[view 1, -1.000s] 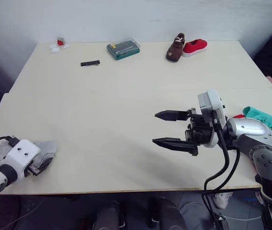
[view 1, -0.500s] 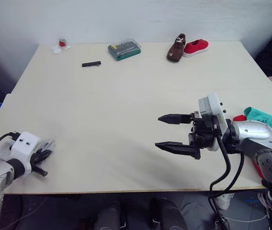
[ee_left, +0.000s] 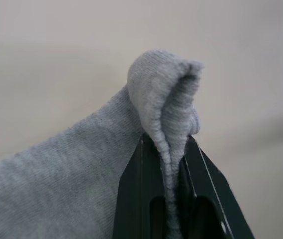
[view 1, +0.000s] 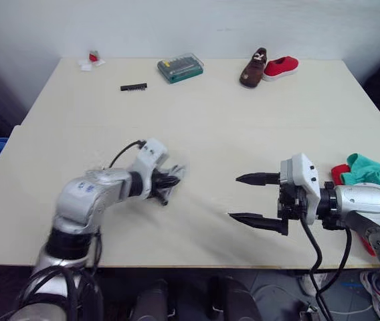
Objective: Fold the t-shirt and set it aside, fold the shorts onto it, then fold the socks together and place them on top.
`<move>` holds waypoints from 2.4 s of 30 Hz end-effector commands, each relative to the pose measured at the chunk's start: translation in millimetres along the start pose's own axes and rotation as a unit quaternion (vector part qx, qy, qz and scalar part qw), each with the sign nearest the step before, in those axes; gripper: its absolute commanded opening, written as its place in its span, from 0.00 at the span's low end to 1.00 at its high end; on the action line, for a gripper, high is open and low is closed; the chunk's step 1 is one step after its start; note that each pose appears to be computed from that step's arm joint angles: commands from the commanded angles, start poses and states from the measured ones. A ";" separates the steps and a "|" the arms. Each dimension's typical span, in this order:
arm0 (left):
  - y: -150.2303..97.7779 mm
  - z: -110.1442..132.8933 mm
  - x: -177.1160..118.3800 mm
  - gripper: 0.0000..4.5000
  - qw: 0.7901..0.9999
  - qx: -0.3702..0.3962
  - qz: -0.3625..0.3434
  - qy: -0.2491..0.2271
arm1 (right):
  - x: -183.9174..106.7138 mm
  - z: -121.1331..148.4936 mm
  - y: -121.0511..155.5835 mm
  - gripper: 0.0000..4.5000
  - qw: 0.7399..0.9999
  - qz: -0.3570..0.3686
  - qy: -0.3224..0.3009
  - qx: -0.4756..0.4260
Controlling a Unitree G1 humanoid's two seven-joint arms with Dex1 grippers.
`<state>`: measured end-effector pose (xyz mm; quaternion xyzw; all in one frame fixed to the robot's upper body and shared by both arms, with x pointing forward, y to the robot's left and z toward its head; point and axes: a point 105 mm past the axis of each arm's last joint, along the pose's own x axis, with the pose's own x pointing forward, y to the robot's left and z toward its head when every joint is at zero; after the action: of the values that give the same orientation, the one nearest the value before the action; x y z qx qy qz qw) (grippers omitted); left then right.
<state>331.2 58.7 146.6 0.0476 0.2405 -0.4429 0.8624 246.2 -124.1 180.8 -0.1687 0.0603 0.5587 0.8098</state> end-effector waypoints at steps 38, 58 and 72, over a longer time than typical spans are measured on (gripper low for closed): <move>31.2 21.2 -63.4 0.99 0.959 0.258 -0.112 -0.045 | -12.5 -19.4 -3.1 1.00 0.992 -0.110 0.043 -0.037; 31.9 23.9 -12.9 0.00 0.941 0.298 -0.141 -0.081 | 46.0 -15.0 -24.1 0.00 0.991 -0.128 0.011 -0.025; 37.8 -6.8 25.7 0.00 0.937 0.329 -0.117 0.010 | 116.5 -43.1 -53.3 0.00 0.991 -0.110 0.071 -0.021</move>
<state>369.8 60.0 123.1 0.2852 0.0970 -0.6028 0.7388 344.9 -54.7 121.6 -0.2167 0.0874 0.4453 0.8644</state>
